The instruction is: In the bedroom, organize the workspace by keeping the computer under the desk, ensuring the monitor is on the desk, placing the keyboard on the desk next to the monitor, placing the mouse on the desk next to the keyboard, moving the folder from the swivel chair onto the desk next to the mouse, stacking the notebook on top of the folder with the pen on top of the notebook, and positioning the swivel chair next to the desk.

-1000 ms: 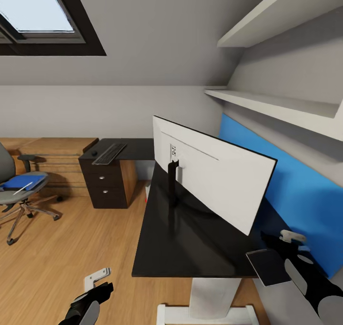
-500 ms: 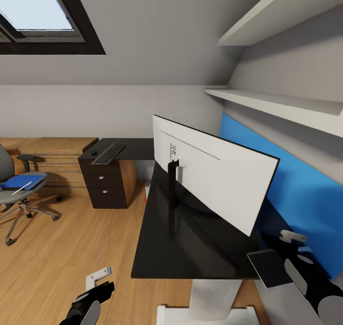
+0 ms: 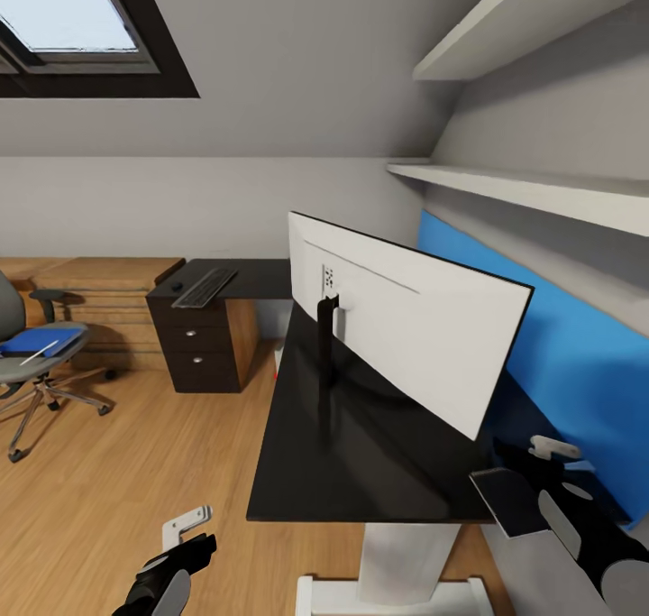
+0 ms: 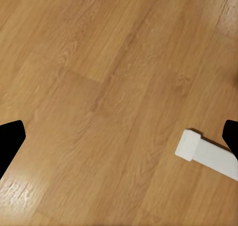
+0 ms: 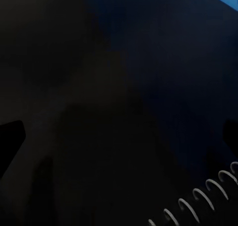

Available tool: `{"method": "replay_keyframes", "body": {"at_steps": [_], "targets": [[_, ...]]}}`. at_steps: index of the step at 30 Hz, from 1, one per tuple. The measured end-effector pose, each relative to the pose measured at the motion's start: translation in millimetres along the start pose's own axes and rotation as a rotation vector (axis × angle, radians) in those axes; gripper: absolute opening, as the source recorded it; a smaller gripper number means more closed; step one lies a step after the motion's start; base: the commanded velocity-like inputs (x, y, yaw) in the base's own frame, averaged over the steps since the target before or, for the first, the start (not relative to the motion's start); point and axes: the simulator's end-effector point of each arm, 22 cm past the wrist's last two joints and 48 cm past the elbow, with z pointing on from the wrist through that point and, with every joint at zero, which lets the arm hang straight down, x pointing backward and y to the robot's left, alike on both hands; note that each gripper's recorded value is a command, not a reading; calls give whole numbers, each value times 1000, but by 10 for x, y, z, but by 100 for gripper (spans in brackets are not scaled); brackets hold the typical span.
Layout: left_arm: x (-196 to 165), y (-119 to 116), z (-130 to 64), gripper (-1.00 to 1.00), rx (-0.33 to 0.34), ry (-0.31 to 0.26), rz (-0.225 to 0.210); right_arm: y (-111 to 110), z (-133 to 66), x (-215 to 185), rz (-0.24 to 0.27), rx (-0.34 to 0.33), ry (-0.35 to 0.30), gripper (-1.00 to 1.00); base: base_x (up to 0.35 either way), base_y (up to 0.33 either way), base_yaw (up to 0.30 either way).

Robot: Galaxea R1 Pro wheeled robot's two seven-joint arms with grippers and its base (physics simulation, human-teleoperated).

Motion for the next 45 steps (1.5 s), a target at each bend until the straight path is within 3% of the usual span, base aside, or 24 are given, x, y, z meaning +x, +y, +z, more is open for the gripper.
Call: {"method": "replay_keyframes", "body": {"at_steps": [45], "targets": [[61,13,51,100,-2,6,2,40,22,-12,-2,-7,-12,100,-33,0,0]]}}
